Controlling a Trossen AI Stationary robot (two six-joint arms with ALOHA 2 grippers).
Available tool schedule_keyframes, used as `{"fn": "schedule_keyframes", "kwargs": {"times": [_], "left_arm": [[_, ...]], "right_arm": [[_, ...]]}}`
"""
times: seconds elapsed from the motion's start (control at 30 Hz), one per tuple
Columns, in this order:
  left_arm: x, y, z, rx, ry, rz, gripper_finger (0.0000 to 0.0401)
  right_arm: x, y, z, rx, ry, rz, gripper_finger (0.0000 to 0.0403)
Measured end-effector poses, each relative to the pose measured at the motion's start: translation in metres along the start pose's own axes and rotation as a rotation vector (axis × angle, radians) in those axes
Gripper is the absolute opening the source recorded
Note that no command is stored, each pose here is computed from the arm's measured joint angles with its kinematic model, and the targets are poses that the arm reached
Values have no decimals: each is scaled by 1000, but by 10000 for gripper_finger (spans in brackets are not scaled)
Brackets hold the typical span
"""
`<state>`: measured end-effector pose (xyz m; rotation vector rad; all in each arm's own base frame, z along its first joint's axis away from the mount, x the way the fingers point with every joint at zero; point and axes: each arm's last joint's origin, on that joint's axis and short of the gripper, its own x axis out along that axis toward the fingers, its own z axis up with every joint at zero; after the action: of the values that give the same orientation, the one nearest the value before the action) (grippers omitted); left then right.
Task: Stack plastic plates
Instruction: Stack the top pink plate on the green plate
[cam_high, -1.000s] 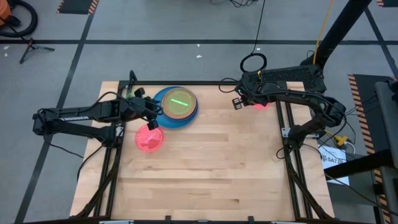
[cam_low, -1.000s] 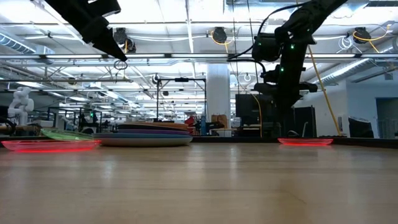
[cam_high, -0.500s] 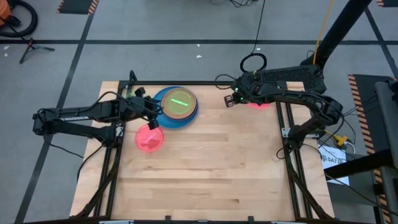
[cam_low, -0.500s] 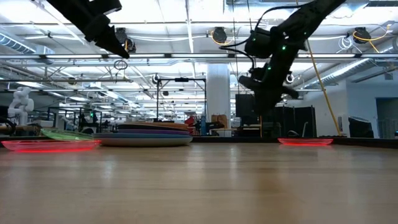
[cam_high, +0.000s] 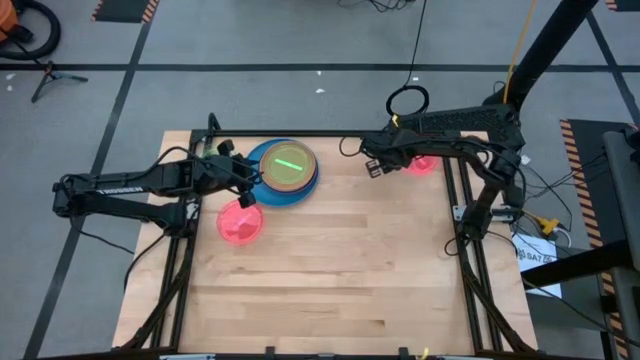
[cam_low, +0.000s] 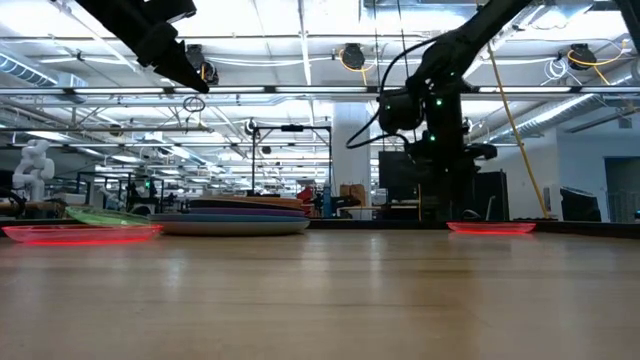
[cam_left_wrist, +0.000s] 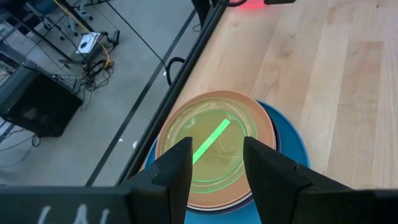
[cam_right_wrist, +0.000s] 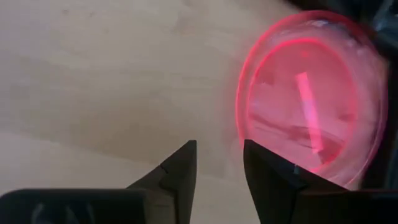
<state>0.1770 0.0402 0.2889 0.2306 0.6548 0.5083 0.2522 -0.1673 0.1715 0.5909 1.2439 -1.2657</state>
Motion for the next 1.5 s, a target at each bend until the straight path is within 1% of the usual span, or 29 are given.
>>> {"fn": "schedule_keyframes", "kwargs": {"times": [0.1, 0.23, 0.37, 0.57, 0.73, 1.0, 1.13, 1.23, 1.4, 1.5], "left_arm": [[0, 0, 0, -2, 0, 0, 149], [0, 0, 0, -5, 2, -1, 149], [0, 0, 0, -13, 4, -1, 149], [0, 0, -2, -9, 18, -3, 149], [0, 0, -2, -12, 18, -3, 149], [0, 0, -2, -16, 19, -3, 149], [0, 0, -2, -17, 19, -3, 149], [0, 0, -2, -18, 19, -3, 149], [0, 0, -2, -19, 19, -3, 149], [0, 0, -2, -20, 17, -2, 149]], "right_arm": [[7, 1, 7, -11, -10, -31, 127], [25, 1, 14, -31, 10, -49, 127], [43, -6, 16, -43, 46, -135, 127], [48, -9, 18, -29, 58, -145, 123], [49, -8, 19, -49, 56, -139, 91], [63, -3, 18, -97, 86, -153, 36], [59, -1, 16, -107, 82, -140, 8], [50, 1, 13, -121, 77, -112, 5], [22, 6, 9, -146, 7, -59, 4], [0, 14, 3, -192, -63, -8, 2]]}}
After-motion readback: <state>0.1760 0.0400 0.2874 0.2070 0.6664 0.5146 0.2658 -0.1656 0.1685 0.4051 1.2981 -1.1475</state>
